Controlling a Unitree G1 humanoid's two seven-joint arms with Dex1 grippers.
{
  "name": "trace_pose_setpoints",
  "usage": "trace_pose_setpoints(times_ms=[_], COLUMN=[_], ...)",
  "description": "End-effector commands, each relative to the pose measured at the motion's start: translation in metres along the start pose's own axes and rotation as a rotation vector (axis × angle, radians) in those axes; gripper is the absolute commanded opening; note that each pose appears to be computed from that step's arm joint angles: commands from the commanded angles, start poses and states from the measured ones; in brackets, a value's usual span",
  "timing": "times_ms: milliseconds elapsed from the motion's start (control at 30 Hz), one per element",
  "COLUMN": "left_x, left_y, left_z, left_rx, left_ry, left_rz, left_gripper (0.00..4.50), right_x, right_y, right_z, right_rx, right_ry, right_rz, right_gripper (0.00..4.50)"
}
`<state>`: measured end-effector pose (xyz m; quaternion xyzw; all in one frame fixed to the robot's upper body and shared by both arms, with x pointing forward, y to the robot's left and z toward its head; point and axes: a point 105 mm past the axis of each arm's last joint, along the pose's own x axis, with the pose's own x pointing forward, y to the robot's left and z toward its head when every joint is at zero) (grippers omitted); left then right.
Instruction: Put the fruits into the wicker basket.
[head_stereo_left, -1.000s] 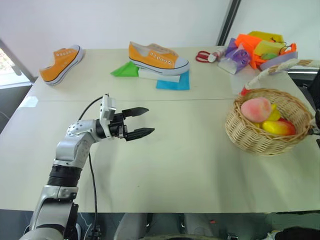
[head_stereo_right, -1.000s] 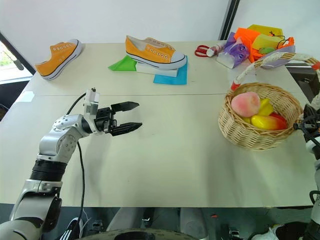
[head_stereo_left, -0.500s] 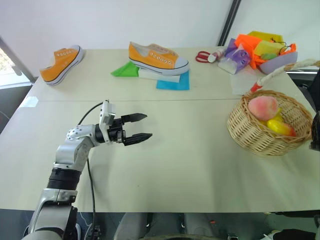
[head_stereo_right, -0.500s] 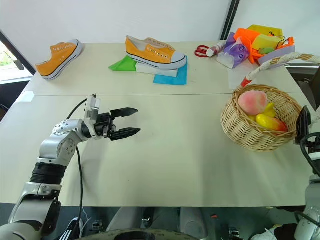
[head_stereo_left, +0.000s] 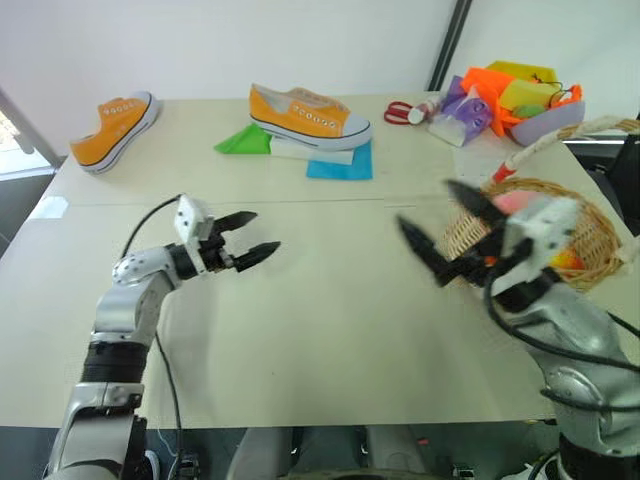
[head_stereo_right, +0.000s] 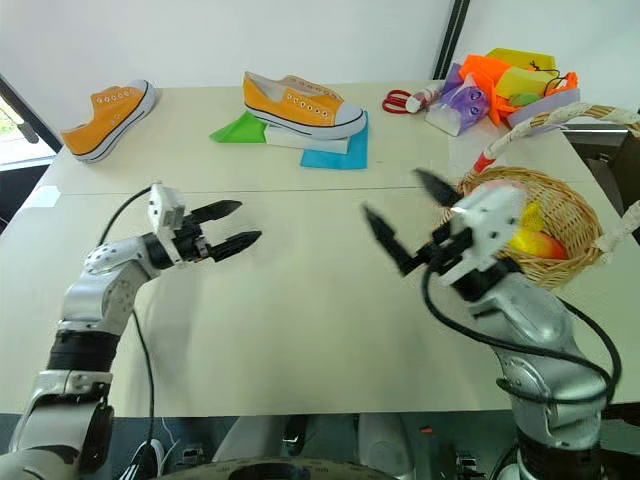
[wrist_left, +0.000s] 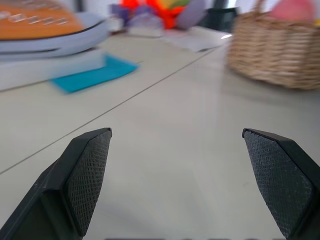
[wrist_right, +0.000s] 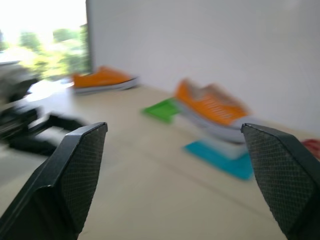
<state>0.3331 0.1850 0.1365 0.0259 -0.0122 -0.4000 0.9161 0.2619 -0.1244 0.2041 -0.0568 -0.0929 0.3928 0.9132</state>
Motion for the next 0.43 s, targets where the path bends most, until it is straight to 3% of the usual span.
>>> trace_pose_setpoints(times_ms=[33,167,433], left_x=[-0.026,-0.055,-0.084], left_y=[0.014,0.018,0.013], left_z=[0.015,0.011,0.000], left_rx=[0.095,0.106,0.093], left_ry=[-0.013,-0.006,0.058], left_rz=[0.163,0.297,0.395], left_gripper=[4.50,4.50,4.50], right_x=[0.006,0.019,0.025], right_y=[0.003,-0.021,-0.029], right_z=[-0.020,-0.028,-0.051], right_rx=[0.017,0.008,-0.038], right_ry=[0.085,0.073,0.131], right_rz=[0.152,0.135,0.182], right_gripper=[4.47,4.47,4.47])
